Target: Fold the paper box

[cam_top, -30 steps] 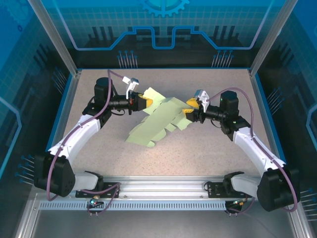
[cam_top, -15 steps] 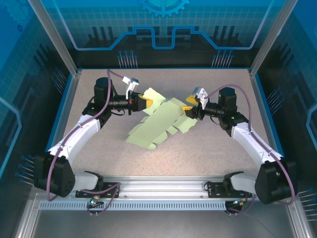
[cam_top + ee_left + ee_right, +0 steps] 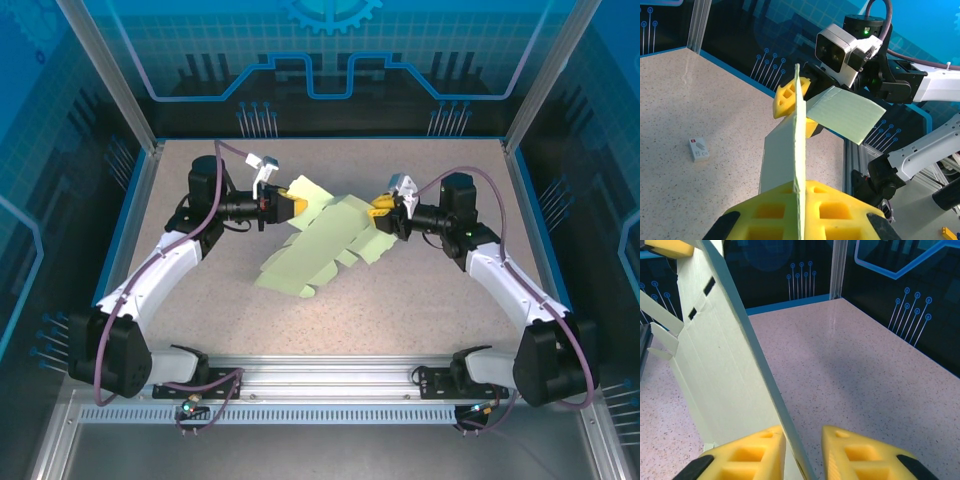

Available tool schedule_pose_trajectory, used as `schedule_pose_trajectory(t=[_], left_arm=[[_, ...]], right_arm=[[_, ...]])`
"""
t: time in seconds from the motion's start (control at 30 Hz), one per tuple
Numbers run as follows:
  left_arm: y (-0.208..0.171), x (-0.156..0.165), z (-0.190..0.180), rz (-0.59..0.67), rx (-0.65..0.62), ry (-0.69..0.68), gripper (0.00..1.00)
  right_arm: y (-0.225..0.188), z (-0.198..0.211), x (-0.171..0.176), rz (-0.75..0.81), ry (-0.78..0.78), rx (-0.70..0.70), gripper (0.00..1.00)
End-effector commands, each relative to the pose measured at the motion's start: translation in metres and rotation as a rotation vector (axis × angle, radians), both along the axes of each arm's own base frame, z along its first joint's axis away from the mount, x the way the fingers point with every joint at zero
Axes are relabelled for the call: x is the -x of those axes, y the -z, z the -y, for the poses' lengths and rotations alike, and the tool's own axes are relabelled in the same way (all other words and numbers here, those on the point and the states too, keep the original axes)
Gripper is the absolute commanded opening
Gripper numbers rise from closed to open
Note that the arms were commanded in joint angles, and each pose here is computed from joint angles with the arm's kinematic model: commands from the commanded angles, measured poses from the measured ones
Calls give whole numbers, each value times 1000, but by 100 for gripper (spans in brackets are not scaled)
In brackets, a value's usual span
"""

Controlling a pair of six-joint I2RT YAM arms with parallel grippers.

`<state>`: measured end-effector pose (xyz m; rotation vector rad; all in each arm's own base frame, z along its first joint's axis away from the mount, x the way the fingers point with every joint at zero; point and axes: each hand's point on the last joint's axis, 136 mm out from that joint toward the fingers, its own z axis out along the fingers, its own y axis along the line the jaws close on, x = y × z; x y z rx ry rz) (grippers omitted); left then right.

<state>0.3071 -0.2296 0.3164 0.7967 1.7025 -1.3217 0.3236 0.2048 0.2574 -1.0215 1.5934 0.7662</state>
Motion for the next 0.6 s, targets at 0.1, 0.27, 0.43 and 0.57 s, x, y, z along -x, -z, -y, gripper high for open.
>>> schedule_pose_trajectory(t=[0.1,0.27,0.43,0.57], left_arm=[[-8,9,-1,33,10,25,0],[-9,9,-1,33,10,25,0],[-10,10,-1,35,12,26,0],[-11,11,-1,36,14,29,0]], right_arm=[[-14,-8,1,27,-48,-10,28],[-12,-10,2,18,-62,-2,26],[-8,-10,0,9,-60,9,27],[-8,-11,0,2,-75,13,29]])
